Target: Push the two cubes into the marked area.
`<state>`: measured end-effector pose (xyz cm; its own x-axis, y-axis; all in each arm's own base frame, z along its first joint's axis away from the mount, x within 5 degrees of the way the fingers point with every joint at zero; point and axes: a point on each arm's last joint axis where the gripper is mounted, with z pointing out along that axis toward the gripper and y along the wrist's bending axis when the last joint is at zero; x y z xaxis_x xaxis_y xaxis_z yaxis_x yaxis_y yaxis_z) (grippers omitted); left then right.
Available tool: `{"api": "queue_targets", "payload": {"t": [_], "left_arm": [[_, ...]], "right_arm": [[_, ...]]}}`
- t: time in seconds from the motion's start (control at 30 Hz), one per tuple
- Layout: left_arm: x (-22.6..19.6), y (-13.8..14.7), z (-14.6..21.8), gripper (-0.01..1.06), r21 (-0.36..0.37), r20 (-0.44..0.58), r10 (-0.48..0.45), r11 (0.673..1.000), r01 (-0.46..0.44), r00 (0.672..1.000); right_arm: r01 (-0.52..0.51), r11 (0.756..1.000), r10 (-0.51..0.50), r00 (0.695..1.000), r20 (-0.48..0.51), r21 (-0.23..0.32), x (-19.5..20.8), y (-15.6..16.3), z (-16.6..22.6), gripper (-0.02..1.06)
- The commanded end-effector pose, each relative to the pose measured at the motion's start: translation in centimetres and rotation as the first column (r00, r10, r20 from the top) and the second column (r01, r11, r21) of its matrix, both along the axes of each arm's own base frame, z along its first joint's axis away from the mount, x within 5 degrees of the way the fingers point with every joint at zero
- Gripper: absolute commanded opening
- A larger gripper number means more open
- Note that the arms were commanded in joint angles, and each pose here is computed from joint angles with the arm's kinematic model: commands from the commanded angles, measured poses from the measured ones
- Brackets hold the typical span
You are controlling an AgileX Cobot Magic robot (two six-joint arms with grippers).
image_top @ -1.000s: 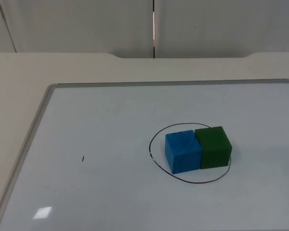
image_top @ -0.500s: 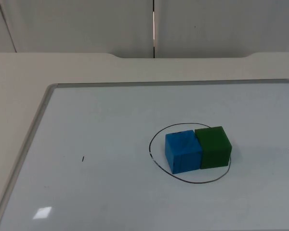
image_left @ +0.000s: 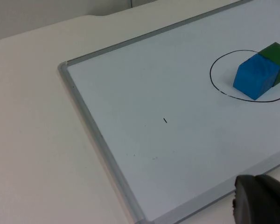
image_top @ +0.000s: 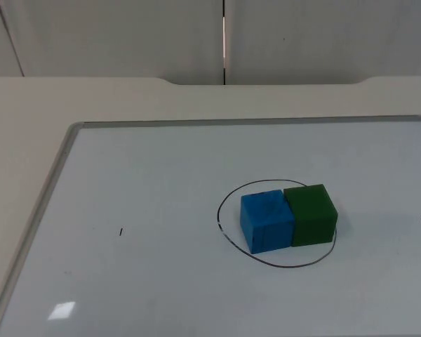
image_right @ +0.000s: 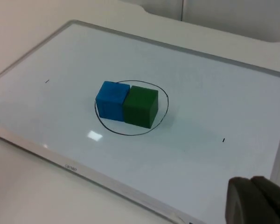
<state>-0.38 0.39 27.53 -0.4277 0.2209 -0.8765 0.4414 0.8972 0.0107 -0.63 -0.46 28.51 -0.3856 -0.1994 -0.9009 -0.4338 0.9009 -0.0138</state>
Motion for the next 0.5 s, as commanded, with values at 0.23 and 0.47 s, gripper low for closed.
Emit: {"api": "queue_targets", "payload": {"t": [0.23, 0.47], "left_arm": [[0.05, 0.05, -0.06, 0.00, 0.003, 0.011, 0.003, 1.000, -0.003, 1.000], [0.05, 0.05, -0.06, 0.00, 0.003, 0.011, 0.003, 1.000, -0.003, 1.000]], "right_arm": [[-0.010, 1.000, 0.009, 1.000, -0.021, -0.023, 0.02, 0.00, -0.51, 0.00], [-0.010, 1.000, 0.009, 1.000, -0.021, -0.023, 0.02, 0.00, -0.51, 0.00]]}}
